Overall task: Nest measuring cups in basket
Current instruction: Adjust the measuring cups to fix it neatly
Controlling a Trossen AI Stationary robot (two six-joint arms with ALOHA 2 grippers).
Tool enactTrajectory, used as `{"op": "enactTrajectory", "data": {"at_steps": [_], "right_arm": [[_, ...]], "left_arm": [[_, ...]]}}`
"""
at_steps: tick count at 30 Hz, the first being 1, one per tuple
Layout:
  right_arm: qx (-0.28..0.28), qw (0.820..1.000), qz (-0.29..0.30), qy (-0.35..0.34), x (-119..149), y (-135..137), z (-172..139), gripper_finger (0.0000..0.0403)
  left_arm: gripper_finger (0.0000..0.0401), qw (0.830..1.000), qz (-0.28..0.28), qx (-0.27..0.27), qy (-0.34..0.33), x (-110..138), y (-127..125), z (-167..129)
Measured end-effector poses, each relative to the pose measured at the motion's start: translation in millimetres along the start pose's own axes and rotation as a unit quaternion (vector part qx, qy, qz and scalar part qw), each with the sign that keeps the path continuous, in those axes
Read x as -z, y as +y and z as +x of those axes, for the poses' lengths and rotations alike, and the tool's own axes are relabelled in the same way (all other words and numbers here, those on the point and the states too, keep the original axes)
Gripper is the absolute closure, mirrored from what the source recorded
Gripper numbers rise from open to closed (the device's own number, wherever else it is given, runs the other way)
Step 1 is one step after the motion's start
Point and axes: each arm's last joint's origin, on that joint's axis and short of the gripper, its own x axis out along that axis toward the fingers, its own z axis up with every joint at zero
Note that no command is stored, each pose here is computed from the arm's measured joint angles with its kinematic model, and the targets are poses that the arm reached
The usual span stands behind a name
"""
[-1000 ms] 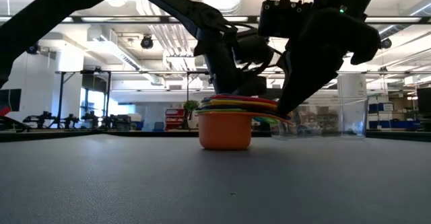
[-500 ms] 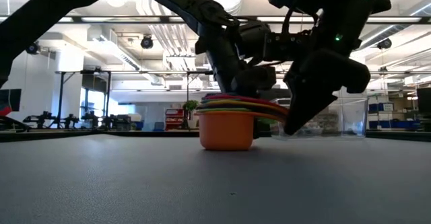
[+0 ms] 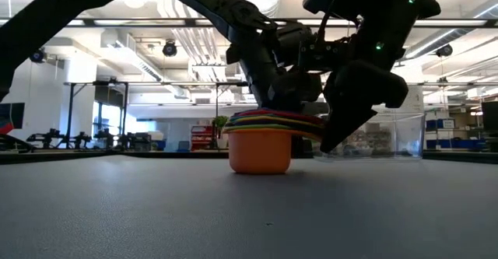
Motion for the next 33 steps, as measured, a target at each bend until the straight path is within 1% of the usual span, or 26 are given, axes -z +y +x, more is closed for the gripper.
{"op": "enactTrajectory", "data": {"at_steps": [7, 12, 15, 18, 23, 25, 27, 30, 33], "right_arm": [[0.001, 1.0, 0.002, 0.001, -0.2, -1.2, 0.3, 0.0394], [-0.014, 1.0, -0.002, 0.01, 1.3, 0.8, -0.2, 0.0394], [-0.018, 1.0, 0.0, 0.012, 2.4, 2.9, -2.2, 0.0394], [-0.02, 0.999, -0.005, 0.029, 6.3, 4.1, -6.1, 0.0394], [-0.019, 0.999, 0.006, 0.042, 11.8, 6.7, -20.7, 0.0394], [-0.02, 0.999, 0.001, 0.046, 14.8, 9.3, -27.8, 0.0394], [-0.02, 0.999, -0.003, 0.038, 16.0, 12.2, -35.8, 0.0394], [-0.017, 1.0, -0.005, 0.019, 16.9, 15.3, -48.5, 0.0394], [-0.014, 1.0, -0.005, 0.002, 18.7, 17.6, -59.5, 0.0394]], "left_arm": [[0.0401, 1.0, 0.006, 0.003, -0.002, -0.3, -0.9, 0.2], [0.0401, 1.0, 0.01, -0.026, -0.001, -0.2, -0.4, -2.1], [0.0401, 0.999, 0.009, -0.031, -0.003, -0.6, 0.4, -3.4], [0.0401, 0.998, 0.003, -0.06, -0.007, -1.7, 1.4, -8.8], [0.0401, 0.986, -0.026, -0.167, -0.011, 0.6, 4.7, -24.8], [0.0401, 0.979, -0.034, -0.2, -0.028, 0.5, 4.4, -33.4], [0.0401, 0.973, -0.037, -0.22, -0.053, -0.9, 2.6, -43.9], [0.0401, 0.968, -0.027, -0.225, -0.109, 0.7, -2.2, -56.9], [0.0401, 0.962, -0.003, -0.217, -0.163, 12.3, -10.7, -71.1]]}}
